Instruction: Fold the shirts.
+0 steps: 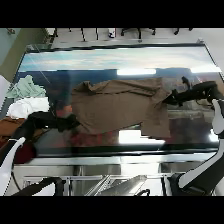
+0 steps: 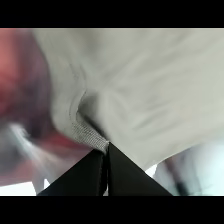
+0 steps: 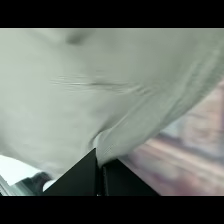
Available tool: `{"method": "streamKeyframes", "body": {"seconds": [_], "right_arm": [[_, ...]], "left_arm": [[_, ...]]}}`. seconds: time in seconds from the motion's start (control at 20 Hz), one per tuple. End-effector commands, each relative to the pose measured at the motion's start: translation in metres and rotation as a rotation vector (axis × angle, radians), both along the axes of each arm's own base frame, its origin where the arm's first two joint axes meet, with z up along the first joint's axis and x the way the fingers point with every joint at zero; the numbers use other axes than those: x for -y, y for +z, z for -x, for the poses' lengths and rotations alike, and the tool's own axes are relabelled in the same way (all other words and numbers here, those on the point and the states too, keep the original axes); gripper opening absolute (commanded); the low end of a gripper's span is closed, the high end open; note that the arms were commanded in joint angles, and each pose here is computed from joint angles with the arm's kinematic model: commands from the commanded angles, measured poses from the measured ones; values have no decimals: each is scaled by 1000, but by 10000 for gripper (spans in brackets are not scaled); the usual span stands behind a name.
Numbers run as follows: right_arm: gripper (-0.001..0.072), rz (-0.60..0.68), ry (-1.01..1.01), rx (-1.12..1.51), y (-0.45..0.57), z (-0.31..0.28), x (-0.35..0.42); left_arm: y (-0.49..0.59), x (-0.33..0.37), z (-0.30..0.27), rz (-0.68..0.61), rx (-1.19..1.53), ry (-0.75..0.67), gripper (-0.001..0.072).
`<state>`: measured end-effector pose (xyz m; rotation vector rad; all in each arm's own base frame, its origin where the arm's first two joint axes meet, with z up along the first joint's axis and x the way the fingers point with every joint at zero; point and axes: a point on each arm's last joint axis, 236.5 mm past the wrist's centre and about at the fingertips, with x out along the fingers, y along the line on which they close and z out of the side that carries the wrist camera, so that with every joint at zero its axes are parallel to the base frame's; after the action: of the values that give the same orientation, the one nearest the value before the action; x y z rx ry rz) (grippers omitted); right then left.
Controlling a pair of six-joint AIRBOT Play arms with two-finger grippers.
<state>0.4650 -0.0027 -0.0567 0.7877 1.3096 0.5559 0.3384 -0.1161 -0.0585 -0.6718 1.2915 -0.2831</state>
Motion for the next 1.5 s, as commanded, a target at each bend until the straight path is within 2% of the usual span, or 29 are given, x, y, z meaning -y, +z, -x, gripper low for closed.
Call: {"method": "streamKeyframes", "body": {"seconds": [0.0,0.15,0.3,0.45,0.6,0.75,0.95,1.1,1.25,1.45], "right_arm": [[22,1,-9,271,113,-12,-6],[22,128,-113,777,309,-1,-11],[22,370,-266,1347,507,82,-26],[22,592,-416,1716,619,200,-46],[22,762,-511,1836,649,254,-44],[23,756,-441,1737,623,227,-41],[22,570,-249,1346,513,124,-29],[23,397,-132,1024,383,48,-39],[23,319,-164,710,226,-10,-36],[22,321,-284,425,65,-51,-4]], "left_arm": [[129,1,-45,5,364,6,11],[347,-3,-42,-16,898,38,11],[545,-10,44,-43,1384,97,11],[622,-14,119,-89,1560,119,11],[619,-23,121,-191,1490,112,11],[580,-23,75,-238,1315,51,11],[486,-23,-22,-210,1024,3,12],[355,-17,-91,-208,727,-75,11],[203,1,-135,-204,460,-157,12],[45,-4,-170,-204,206,-136,12]]}}
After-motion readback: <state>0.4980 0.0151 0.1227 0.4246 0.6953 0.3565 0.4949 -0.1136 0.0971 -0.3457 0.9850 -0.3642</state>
